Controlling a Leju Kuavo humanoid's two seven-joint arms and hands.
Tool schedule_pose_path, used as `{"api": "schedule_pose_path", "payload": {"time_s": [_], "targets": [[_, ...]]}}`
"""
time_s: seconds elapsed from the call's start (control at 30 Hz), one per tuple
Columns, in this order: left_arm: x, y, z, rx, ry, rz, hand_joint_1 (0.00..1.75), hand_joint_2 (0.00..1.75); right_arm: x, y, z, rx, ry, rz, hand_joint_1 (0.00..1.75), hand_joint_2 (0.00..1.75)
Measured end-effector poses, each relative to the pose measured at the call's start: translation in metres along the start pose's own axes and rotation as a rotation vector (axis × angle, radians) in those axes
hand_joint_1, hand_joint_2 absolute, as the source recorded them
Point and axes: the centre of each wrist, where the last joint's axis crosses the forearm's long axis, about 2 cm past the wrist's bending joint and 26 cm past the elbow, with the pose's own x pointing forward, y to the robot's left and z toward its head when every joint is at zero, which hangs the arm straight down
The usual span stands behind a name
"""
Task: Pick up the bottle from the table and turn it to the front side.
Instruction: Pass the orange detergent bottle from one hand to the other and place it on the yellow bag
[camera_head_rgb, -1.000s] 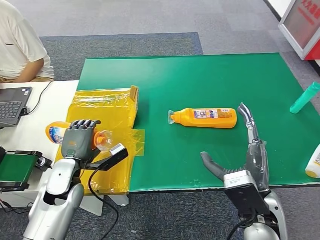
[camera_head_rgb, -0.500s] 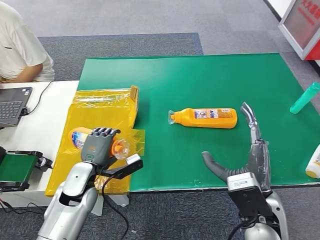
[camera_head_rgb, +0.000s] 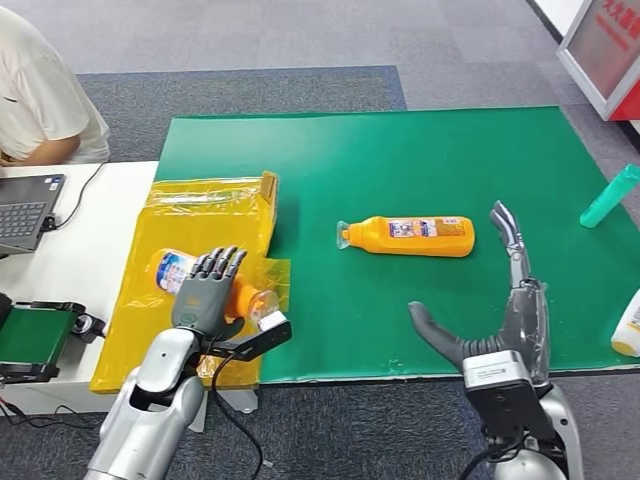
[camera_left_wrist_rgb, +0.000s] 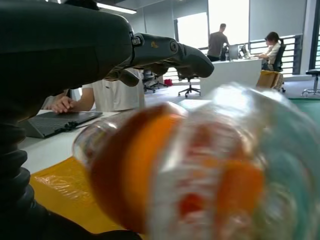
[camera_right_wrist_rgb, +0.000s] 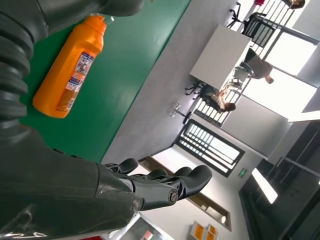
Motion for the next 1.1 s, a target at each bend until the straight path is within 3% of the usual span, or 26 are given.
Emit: {"api": "schedule_pose_path", "payload": {"time_s": [0.23, 0.9, 1.1], "targets": [[-0.002, 0.001, -0.002, 0.014, 0.018, 0.131, 0.0, 1.75, -0.001, -0.002, 0.005, 0.019, 0.021, 0.004, 0.0, 1.75], [-0.005, 0.002, -0.003, 0.029, 0.044, 0.224, 0.0, 1.75, -0.004, -0.011, 0.01, 0.003, 0.04, 0.03, 0.0, 1.75], [-0.007, 0.006, 0.002, 0.063, 0.032, 0.401, 0.0, 1.75, -0.004, -0.012, 0.011, 0.004, 0.05, 0.043, 0.0, 1.75]]}}
